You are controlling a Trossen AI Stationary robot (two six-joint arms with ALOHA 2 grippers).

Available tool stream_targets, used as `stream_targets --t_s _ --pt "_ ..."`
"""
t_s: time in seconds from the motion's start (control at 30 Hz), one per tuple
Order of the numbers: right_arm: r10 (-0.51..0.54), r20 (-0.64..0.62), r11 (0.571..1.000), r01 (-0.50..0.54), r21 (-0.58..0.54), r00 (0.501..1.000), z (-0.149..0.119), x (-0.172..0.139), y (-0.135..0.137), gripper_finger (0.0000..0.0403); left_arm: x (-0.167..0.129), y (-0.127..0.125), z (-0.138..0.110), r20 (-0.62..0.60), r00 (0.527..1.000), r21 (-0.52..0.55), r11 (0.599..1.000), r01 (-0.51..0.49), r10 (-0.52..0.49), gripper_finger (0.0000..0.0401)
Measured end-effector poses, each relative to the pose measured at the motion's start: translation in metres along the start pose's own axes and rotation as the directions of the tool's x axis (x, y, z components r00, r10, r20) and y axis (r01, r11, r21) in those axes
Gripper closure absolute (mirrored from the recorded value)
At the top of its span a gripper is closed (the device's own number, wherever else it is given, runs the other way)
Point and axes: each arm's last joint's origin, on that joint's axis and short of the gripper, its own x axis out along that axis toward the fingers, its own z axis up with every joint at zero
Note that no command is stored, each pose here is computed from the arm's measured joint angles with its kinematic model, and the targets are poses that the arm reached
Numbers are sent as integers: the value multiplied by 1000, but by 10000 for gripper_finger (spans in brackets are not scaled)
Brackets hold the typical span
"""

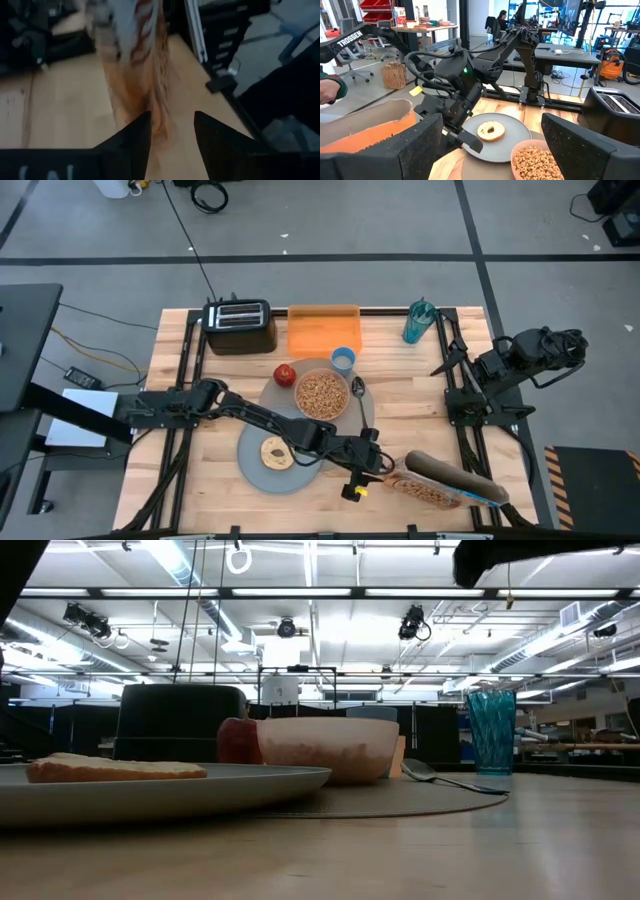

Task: Arrange a breakfast setting
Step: Pour the cereal from the yellow cereal box into the light orange bowl

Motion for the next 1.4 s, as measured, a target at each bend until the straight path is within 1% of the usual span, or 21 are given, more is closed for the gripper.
stream_targets --t_s 0.1,0.17,0.23,0.37,0.53,0.7,1.17,1.3,1.4 --pt "0 0 1000 0 0 1000 0 0 0 55 -4 -3 0 -33 999 2 1000 -8 8 246" --pt "0 1 1000 0 -5 1000 0 0 0 55 -7 -3 1 -44 998 6 999 -48 48 246" --pt "0 1 1000 0 -6 1000 0 0 0 55 -6 0 2 -24 998 4 998 -62 63 246" --pt "0 2 1000 0 -8 1000 0 0 0 55 4 8 4 79 995 11 998 -66 65 246" --pt "0 1 1000 0 -5 1000 0 0 0 55 14 18 -2 113 990 18 997 -81 79 246" --pt "0 3 1000 0 -4 1000 0 0 0 55 29 26 -11 178 980 26 995 -99 93 246" --pt "0 2 1000 0 -4 1000 0 0 0 55 34 58 -15 219 961 -4 985 -173 170 246" --pt "0 1 1000 0 -5 1000 0 0 0 55 40 64 -19 266 947 2 982 -188 180 246" --pt "-1 1 1000 1 -4 1000 0 0 0 55 41 70 -19 297 933 -16 978 -208 203 246"
